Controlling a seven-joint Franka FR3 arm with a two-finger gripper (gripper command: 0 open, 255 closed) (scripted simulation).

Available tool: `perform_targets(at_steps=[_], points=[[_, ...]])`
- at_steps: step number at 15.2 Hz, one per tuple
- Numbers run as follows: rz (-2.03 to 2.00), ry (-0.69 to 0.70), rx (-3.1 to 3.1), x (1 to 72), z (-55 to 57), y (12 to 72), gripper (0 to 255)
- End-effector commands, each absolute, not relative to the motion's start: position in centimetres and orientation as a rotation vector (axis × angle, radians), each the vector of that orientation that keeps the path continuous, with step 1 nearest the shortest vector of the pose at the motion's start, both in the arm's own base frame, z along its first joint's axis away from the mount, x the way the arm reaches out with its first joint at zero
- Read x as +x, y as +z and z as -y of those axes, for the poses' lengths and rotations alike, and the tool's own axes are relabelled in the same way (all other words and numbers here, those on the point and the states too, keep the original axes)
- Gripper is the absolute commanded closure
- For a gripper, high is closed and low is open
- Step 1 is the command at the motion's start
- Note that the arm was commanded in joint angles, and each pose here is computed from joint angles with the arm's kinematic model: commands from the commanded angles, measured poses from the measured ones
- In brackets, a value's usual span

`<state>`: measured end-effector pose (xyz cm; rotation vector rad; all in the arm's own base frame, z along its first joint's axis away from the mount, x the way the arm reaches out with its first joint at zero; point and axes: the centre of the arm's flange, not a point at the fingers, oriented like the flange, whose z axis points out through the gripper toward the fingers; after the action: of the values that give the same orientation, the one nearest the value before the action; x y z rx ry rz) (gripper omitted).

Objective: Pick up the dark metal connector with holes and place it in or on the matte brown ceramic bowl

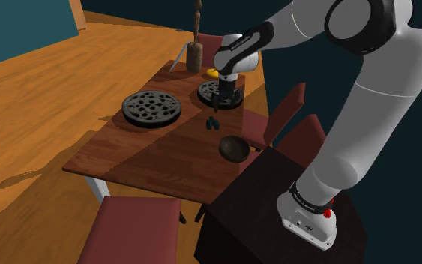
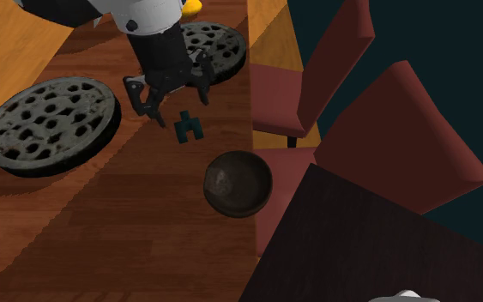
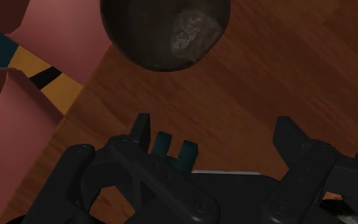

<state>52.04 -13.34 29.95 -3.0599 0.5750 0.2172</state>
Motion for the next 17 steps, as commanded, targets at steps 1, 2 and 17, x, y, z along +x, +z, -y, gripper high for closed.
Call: perform_targets(at_steps=[1,2,17], points=[[-0.595,0.216,-3.056,53.9,14.2,27.9,0],[-0.604,0.215,-3.054,54.7,14.8,27.0,0],[-0.751,0.207,-3.022,66.2,23.2,13.2,0]])
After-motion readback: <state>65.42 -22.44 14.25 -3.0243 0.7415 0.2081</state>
